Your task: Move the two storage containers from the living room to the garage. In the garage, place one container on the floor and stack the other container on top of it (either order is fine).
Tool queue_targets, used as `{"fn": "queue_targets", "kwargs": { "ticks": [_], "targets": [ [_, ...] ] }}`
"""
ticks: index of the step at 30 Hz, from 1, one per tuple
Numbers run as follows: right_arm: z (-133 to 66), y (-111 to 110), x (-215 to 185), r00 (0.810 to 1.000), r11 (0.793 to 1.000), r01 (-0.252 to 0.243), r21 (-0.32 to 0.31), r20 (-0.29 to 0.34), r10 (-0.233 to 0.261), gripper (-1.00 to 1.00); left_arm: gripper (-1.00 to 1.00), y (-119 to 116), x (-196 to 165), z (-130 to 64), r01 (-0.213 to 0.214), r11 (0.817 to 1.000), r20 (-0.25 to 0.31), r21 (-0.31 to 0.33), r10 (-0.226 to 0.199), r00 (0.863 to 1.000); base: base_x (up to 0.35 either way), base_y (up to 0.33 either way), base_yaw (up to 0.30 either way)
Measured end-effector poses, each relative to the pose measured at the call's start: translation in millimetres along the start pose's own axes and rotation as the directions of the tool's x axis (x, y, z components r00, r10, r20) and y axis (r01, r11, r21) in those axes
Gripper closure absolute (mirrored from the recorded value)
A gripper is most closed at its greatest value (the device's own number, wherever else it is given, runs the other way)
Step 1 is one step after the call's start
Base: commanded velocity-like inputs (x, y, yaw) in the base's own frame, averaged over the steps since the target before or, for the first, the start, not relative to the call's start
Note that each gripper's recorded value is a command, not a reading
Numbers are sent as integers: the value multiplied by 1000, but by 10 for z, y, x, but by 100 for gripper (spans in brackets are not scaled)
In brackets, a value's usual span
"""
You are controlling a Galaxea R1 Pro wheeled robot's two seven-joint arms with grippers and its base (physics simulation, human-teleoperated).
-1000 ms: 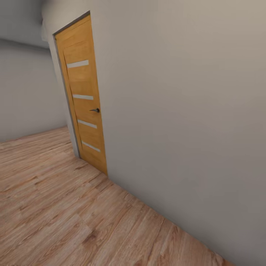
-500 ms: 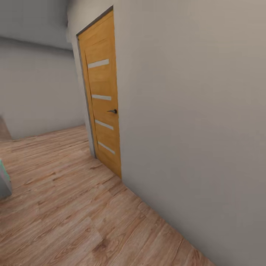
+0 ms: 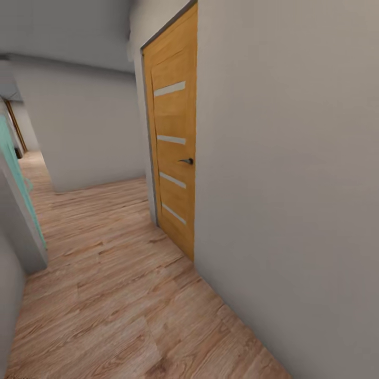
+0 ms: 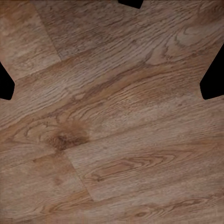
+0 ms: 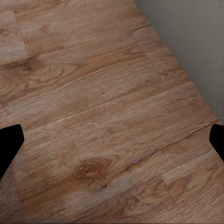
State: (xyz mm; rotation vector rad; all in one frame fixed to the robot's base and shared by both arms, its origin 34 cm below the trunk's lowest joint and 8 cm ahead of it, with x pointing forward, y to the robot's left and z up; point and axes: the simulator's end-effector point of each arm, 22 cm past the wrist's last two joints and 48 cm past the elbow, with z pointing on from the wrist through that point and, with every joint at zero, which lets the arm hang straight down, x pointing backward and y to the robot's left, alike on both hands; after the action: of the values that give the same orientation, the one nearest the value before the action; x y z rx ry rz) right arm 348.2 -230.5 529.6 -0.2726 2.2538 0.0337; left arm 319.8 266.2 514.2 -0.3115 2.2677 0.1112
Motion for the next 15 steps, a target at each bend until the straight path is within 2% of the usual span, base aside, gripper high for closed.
{"fn": "queue_targets", "kwargs": {
  "ticks": [1,2,6,15],
  "targets": [
    [6,-1,18,1000,1000,0,0,-10,0,-100,-100,-1,-1,0,0,1000,1,0,0,1000,325,0,300],
    [60,-5,59,999,1000,6,-6,-53,-6,-100,-100,-1,-6,0,0,1000,3,1,0,1000,325,0,300],
    [135,-43,93,994,1000,13,-8,-104,-14,-100,-100,-1,-10,1,-1,1000,4,2,1,1000,325,0,300],
    [155,-59,104,993,1000,15,-7,-119,-16,-100,-100,2,-5,2,-2,1000,2,3,2,1000,325,0,300]
  ]
}}
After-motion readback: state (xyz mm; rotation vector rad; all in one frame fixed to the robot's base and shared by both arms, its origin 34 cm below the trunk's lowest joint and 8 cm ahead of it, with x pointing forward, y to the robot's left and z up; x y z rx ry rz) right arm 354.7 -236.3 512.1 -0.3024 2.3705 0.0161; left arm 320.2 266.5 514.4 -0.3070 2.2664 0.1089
